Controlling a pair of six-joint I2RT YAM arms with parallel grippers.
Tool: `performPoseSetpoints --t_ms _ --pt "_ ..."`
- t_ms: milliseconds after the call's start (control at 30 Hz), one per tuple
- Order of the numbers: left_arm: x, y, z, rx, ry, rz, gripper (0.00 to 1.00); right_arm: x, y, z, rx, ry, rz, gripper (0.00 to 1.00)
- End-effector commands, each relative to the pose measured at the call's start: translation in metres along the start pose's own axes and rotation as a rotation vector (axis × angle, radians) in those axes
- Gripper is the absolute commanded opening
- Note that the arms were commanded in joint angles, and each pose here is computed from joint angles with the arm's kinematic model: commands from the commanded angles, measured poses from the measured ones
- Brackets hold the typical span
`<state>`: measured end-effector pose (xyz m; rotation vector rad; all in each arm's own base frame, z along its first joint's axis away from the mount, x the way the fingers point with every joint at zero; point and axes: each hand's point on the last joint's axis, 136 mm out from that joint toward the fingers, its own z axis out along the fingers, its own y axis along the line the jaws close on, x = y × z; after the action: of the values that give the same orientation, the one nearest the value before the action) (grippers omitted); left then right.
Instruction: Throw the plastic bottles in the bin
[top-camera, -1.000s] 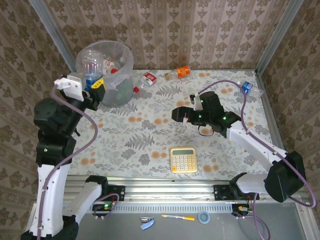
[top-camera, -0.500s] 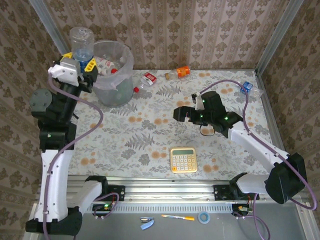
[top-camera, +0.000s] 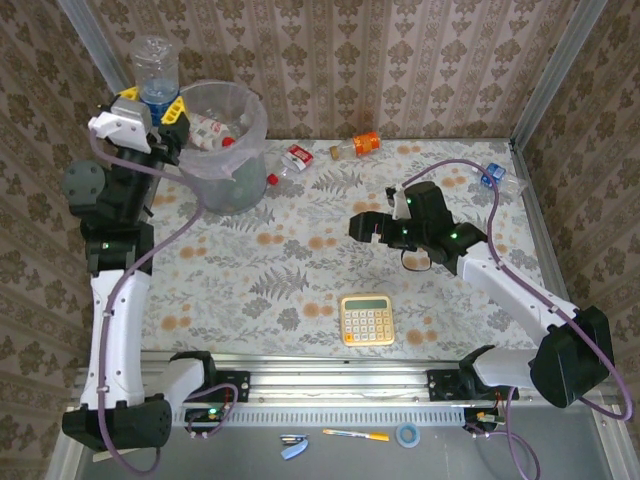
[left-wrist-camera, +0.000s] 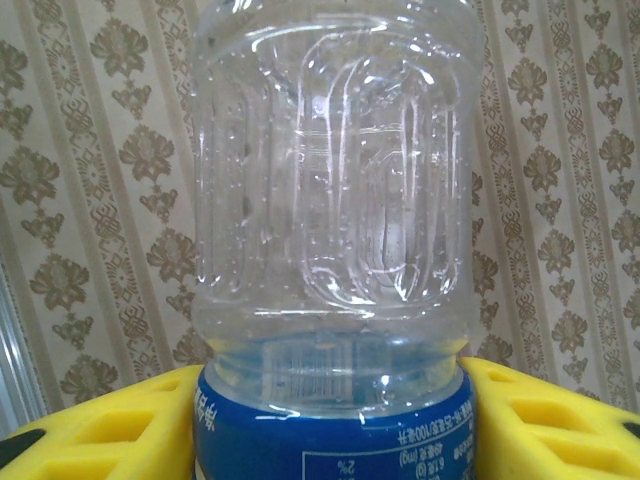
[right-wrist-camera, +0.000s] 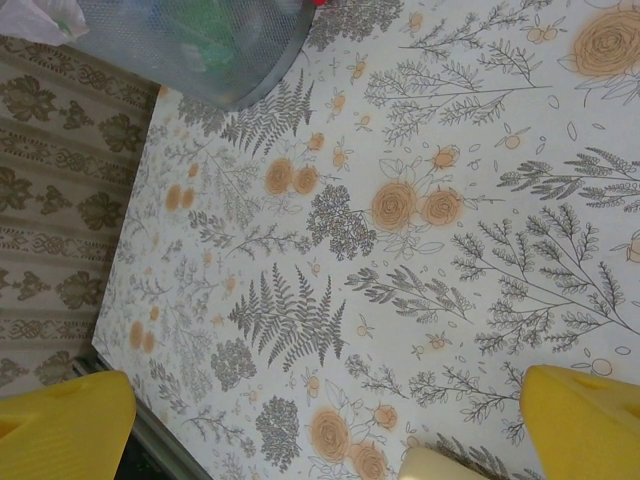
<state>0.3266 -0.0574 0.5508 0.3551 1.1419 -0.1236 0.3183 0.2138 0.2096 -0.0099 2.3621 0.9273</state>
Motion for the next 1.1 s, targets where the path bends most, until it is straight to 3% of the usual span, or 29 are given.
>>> performPoseSetpoints --t_ms 0,167,300,333,400,433,467,633,833,1067 --pt "-0.007 0.002 0.006 0.023 -0.035 -0.025 0.22 0.001 -0.005 -0.003 0.021 0.005 -0.015 1.00" --pt "0.041 0.012 0.036 0.037 0.139 -0.072 0.23 -0.001 -0.007 -0.005 0.024 0.002 -0.013 1.00" --pt "0.109 0.030 0.066 0.029 0.374 -0.133 0.29 0.000 -0.011 -0.006 0.026 0.003 -0.007 1.00" --pt "0.127 0.037 0.072 0.021 0.431 -0.153 0.39 0.000 -0.011 -0.007 0.024 0.003 -0.005 1.00" --pt "0.154 0.045 0.083 0.010 0.529 -0.183 0.83 0.001 -0.012 -0.008 0.021 0.008 -0.003 1.00" --pt "0.161 0.048 0.086 0.000 0.569 -0.201 0.94 0.001 -0.012 -0.008 0.023 0.008 -0.003 1.00" --pt "0.161 0.049 0.089 -0.002 0.583 -0.213 0.99 0.001 -0.013 -0.010 0.025 0.008 -0.003 1.00" --pt "0.118 0.065 0.096 -0.082 0.524 -0.185 1.00 0.004 -0.016 -0.012 0.022 0.004 0.005 1.00" --pt "0.055 0.060 0.083 -0.086 0.426 -0.153 1.00 0.009 -0.019 -0.010 0.018 0.003 0.019 1.00" --pt "0.024 0.042 0.066 -0.043 0.378 -0.123 1.00 0.008 -0.019 -0.009 0.013 0.006 0.023 1.00"
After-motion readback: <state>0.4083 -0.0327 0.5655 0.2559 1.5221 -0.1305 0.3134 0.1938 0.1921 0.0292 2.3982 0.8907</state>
